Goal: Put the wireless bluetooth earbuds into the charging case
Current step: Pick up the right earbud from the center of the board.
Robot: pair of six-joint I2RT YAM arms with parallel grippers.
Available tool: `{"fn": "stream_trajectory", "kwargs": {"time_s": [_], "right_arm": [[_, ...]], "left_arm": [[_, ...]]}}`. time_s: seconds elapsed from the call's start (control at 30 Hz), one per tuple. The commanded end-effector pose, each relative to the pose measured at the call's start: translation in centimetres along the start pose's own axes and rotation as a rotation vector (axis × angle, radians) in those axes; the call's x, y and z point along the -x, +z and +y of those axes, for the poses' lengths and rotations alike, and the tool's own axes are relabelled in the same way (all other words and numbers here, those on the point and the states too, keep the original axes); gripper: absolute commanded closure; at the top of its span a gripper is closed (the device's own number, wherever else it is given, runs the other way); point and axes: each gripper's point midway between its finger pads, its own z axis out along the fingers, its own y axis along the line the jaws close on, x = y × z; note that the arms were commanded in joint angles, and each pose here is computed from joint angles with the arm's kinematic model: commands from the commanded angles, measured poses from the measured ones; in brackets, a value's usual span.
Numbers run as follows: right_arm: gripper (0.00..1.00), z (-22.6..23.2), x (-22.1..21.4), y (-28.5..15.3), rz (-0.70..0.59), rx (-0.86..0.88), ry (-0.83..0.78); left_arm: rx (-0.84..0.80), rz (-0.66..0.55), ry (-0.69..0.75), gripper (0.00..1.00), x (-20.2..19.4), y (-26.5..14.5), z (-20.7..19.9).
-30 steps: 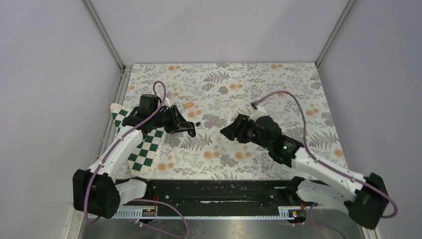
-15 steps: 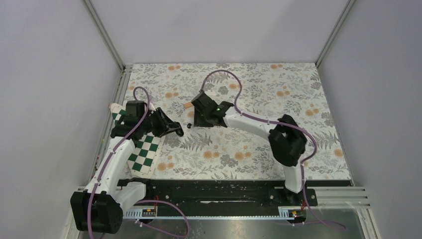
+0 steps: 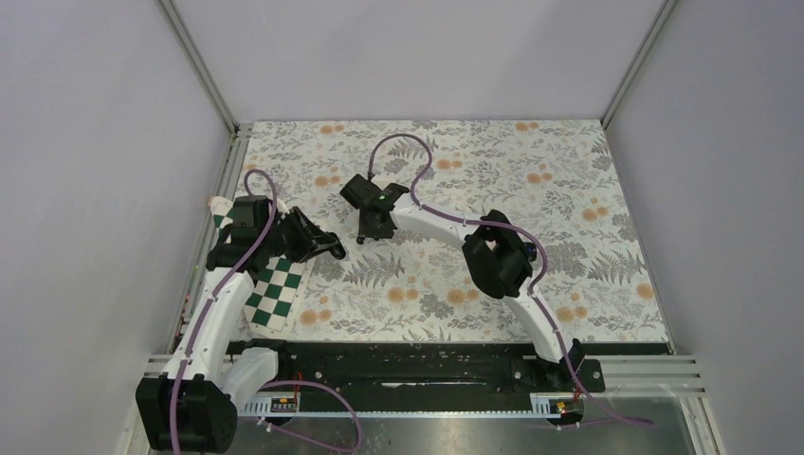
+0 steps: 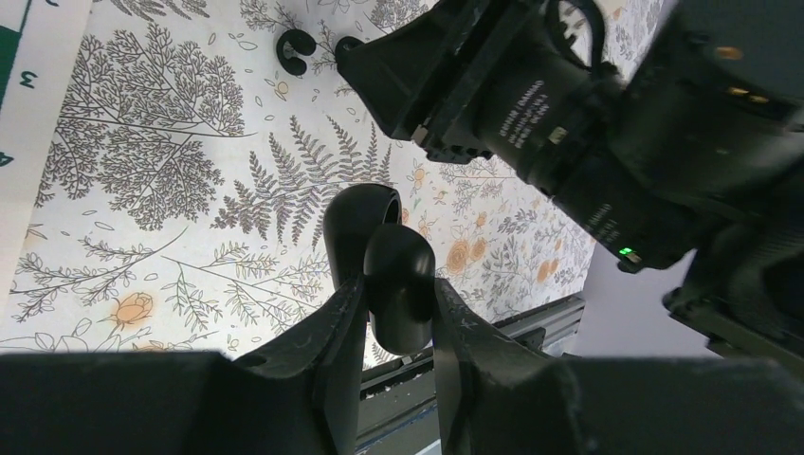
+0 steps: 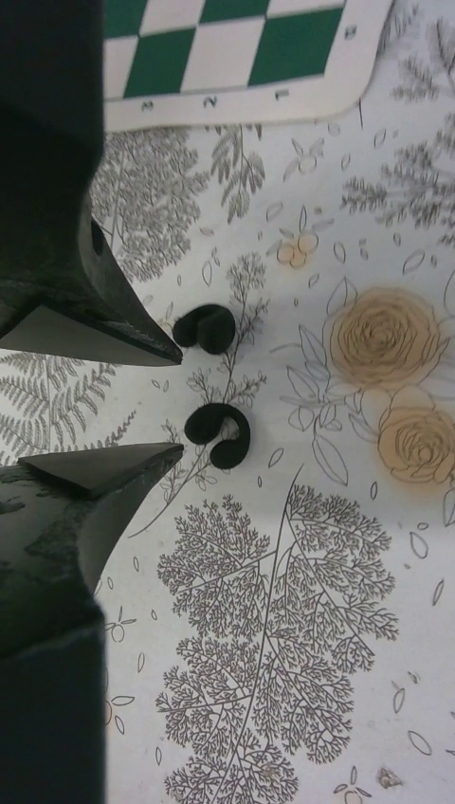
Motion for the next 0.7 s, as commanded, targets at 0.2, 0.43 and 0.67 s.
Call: {"fn": "stream_trajectory", "kwargs": {"time_s": [0.2, 0.43, 0.67], "right_arm": [[0.59, -0.9, 0.6, 1.8, -0.005, -0.069, 0.065], [0.59, -1.7, 1.1, 2.9, -0.008, -0.092, 0.1], [0.78, -2.5, 0.9, 2.3, -0.007, -0.08, 0.103]], "left_arm": [[-0.028, -0.046, -0.004, 1.0, 0.8, -0.3, -0.5], [-0.044, -0.041, -0.004, 1.0, 0.6, -0.2, -0.6], [-0.045, -0.04, -0.001, 1.0, 0.6, -0.1, -0.5]]}}
